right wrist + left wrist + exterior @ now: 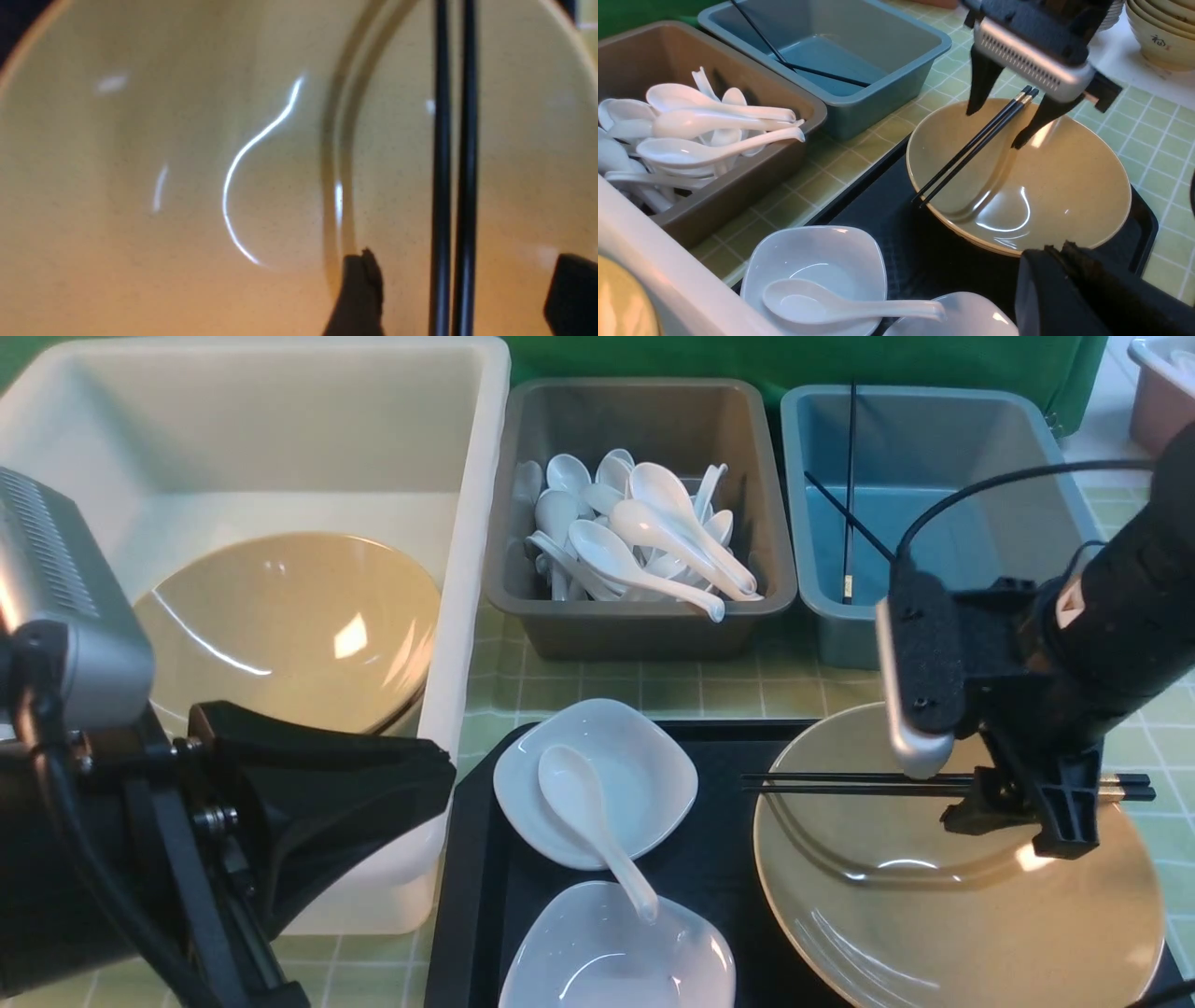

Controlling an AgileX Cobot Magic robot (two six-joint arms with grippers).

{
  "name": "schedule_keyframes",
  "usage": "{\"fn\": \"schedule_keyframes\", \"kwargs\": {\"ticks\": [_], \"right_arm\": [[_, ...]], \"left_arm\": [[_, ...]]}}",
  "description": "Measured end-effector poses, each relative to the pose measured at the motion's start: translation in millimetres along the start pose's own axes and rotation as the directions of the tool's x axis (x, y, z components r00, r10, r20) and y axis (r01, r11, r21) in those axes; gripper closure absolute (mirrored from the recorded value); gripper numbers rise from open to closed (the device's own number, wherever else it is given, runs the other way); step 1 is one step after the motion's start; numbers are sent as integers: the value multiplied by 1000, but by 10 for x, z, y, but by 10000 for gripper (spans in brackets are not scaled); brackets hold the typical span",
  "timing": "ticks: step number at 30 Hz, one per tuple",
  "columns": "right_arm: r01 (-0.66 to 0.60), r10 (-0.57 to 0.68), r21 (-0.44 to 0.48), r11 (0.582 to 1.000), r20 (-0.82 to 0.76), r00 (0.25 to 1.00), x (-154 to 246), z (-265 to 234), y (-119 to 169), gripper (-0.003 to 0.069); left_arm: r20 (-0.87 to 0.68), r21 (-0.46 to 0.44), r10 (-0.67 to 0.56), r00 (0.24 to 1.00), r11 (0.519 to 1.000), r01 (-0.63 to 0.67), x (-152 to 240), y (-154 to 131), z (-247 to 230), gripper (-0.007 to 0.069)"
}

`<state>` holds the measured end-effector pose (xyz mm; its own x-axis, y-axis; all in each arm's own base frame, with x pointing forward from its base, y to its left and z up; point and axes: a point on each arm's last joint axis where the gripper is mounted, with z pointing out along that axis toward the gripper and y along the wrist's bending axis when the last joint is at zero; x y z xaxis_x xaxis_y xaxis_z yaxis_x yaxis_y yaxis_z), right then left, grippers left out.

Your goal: On green table put chopsticks spoon bowls plates into blue grey white boxes.

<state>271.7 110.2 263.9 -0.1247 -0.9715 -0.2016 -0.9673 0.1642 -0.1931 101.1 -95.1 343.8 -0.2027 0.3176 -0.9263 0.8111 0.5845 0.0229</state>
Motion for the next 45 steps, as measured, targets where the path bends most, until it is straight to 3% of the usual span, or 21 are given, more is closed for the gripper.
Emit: {"fn": "schedule_keyframes", "kwargs": {"ticks": [8, 13, 14, 16, 28, 35, 38, 42, 44, 45], "right_arm": [[38, -39, -34, 999, -22, 999, -8, 206, -57, 208], [40, -41, -40, 998, -27, 999, -9, 244, -65, 406], [39, -41, -41, 998, -27, 999, -8, 248, -65, 416], [40, -41, -43, 998, -29, 999, -8, 254, -66, 529], [7, -11, -79, 997, -46, 999, -22, 174, -72, 536], [-118, 118, -4, 993, -4, 993, -146, -78, -244, 536], [-251, 248, 60, 966, 52, 967, -192, -249, -399, 536], [-414, 391, 159, 896, 157, 907, -135, -383, -718, 536], [-557, 499, 223, 800, 267, 824, -58, -443, -1021, 536], [-573, 510, 232, 786, 280, 813, -37, -432, -1067, 536]], "left_arm": [[1, 1, -22, 1000, 1000, 22, -1, -1, 0, 627], [1, 1, -45, 999, 999, 45, -1, -1, 0, 627], [1, 1, -45, 999, 999, 45, -1, -1, 0, 627], [1, 1, -49, 999, 999, 49, -1, -1, 0, 627], [0, 1, -60, 998, 998, 60, 0, -1, 0, 627], [0, 1, -64, 998, 998, 64, 0, -1, 0, 627], [0, 2, -71, 997, 997, 71, 0, -2, 0, 627], [-1, 2, -72, 997, 997, 72, 0, -2, 0, 627], [-2, 3, -72, 997, 997, 72, 1, -3, 0, 627], [-2, 3, -72, 997, 997, 72, 1, -3, 0, 627]]}}
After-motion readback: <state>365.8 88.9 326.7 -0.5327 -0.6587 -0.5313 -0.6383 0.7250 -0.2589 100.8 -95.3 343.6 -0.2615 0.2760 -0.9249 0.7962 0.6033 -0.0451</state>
